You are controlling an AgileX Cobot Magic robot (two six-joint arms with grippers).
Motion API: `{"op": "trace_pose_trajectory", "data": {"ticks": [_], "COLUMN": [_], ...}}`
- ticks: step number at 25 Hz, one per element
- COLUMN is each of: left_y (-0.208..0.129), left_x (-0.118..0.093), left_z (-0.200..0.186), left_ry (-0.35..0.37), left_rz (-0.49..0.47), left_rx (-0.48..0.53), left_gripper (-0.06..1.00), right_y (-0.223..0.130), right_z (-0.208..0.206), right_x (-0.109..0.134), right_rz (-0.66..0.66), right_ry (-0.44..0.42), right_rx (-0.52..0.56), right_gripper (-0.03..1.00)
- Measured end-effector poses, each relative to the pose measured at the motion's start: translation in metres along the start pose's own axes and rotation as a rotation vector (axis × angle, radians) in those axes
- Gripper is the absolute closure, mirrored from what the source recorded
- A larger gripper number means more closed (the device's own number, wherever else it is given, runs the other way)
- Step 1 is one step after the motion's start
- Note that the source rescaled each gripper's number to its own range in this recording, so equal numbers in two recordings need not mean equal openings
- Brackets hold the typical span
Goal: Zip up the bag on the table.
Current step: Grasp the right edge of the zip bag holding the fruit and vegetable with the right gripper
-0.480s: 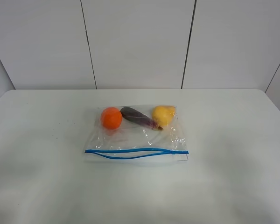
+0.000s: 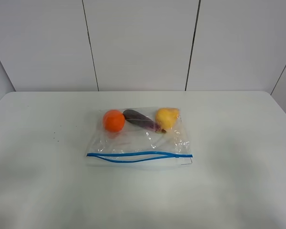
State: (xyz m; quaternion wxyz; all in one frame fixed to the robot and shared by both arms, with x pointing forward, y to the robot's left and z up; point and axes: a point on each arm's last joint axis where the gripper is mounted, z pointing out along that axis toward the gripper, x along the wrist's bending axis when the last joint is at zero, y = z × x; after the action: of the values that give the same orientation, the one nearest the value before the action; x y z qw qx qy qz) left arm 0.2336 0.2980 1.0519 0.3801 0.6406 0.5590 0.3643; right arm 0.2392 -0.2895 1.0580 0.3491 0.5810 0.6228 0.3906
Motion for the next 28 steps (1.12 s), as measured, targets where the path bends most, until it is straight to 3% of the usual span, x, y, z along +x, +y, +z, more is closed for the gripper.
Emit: {"op": "trace_pose_trajectory", "data": {"ticks": [6, 9, 16, 24, 28], "left_y": [0.000, 0.000, 0.000, 0.000, 0.000], "left_x": [0.000, 0.000, 0.000, 0.000, 0.000], "left_z": [0.000, 0.000, 0.000, 0.000, 0.000], "left_ry": [0.000, 0.000, 0.000, 0.000, 0.000], "left_rz": [0.000, 0.000, 0.000, 0.000, 0.000], "left_rx": [0.000, 0.000, 0.000, 0.000, 0.000], "left_gripper": [-0.06, -0.06, -0.06, -0.06, -0.06], "right_y": [0.048, 0.081, 0.133, 0.123, 0.105], "right_z": [0.018, 0.035, 0.105, 0.219, 0.266], "right_x": [-0.003, -0.006, -0.009, -0.007, -0.003], "right_rz": [0.014, 0.021, 0.103, 0.193, 0.228], "right_ry": [0.002, 0.001, 0.066, 0.204, 0.296], "right_rx": [0.119, 0.160, 0.339, 0.648, 0.716], "right_gripper": [0.12, 0.04, -0.03, -0.03, -0.03]}}
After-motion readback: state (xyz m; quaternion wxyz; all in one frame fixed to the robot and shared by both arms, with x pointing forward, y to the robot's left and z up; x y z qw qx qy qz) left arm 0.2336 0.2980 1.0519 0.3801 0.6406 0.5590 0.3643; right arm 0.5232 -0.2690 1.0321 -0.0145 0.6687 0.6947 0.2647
